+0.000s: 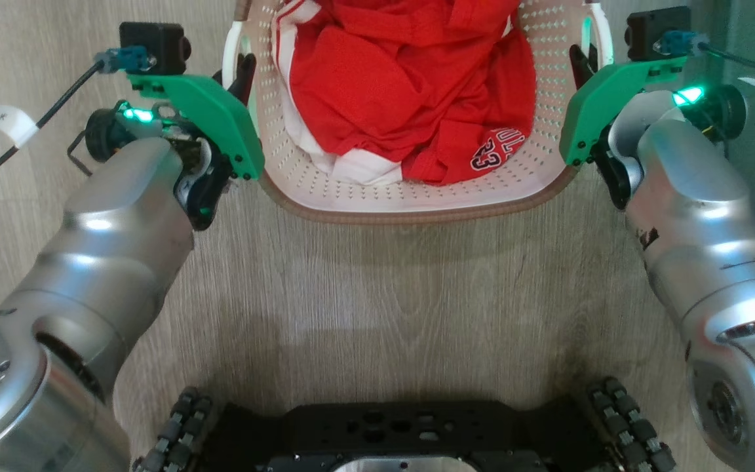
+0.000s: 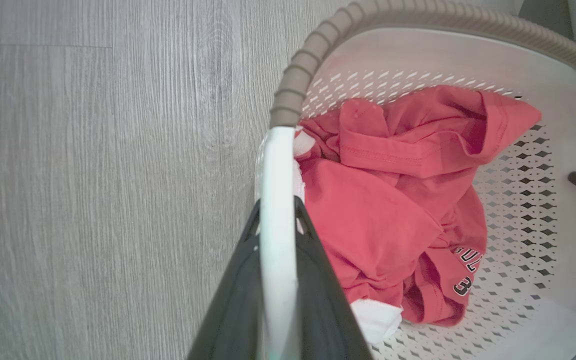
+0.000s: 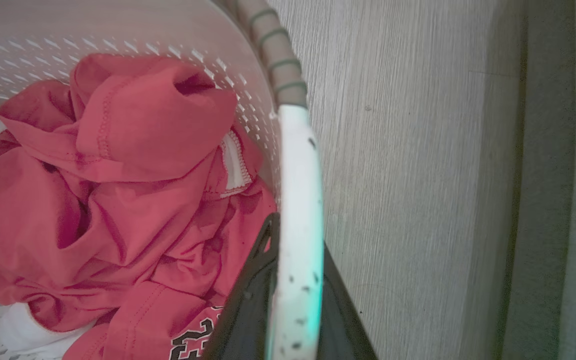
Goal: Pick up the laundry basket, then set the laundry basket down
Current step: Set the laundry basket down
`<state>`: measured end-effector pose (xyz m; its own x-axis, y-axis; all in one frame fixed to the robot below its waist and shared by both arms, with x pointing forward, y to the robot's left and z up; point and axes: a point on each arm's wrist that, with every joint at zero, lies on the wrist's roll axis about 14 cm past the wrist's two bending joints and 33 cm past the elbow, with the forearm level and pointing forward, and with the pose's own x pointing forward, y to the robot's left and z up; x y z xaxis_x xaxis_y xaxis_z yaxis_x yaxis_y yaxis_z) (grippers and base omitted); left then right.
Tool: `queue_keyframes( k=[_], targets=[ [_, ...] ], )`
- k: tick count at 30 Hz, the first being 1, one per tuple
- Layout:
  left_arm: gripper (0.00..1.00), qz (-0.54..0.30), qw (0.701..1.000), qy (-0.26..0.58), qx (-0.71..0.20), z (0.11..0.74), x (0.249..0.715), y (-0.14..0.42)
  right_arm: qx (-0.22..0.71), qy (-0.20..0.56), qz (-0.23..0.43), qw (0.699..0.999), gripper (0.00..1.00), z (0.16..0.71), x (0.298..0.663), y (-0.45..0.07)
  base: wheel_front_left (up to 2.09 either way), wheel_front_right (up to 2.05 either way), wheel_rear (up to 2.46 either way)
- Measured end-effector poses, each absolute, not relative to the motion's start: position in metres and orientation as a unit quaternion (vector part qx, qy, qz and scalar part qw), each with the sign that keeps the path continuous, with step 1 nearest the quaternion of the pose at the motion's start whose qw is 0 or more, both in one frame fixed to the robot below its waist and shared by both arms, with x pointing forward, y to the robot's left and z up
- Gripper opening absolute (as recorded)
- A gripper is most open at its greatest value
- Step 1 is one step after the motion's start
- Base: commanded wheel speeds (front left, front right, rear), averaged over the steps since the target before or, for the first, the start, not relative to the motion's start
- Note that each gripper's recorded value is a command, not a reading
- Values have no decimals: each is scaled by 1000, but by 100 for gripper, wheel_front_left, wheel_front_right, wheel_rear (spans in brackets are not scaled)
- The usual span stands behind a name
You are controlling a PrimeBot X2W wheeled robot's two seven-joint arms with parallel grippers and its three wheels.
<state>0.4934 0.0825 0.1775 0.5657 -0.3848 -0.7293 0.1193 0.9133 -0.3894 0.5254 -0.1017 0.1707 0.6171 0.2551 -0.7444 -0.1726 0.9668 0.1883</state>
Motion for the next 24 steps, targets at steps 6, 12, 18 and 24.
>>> queue_keyframes(
  k=[6,12,18,24],
  targets=[
    [0,-146,868,449,-153,164,492,79,44,428,112,896,0,154,525,-107,0,0,0],
    [0,-145,867,451,-155,157,492,79,43,432,108,895,0,144,523,-107,0,0,0],
    [0,-146,868,450,-151,155,492,81,41,433,109,894,0,140,522,-105,0,0,0],
    [0,-154,869,449,-139,155,492,79,33,431,107,895,0,139,523,-107,0,0,0]
  ],
)
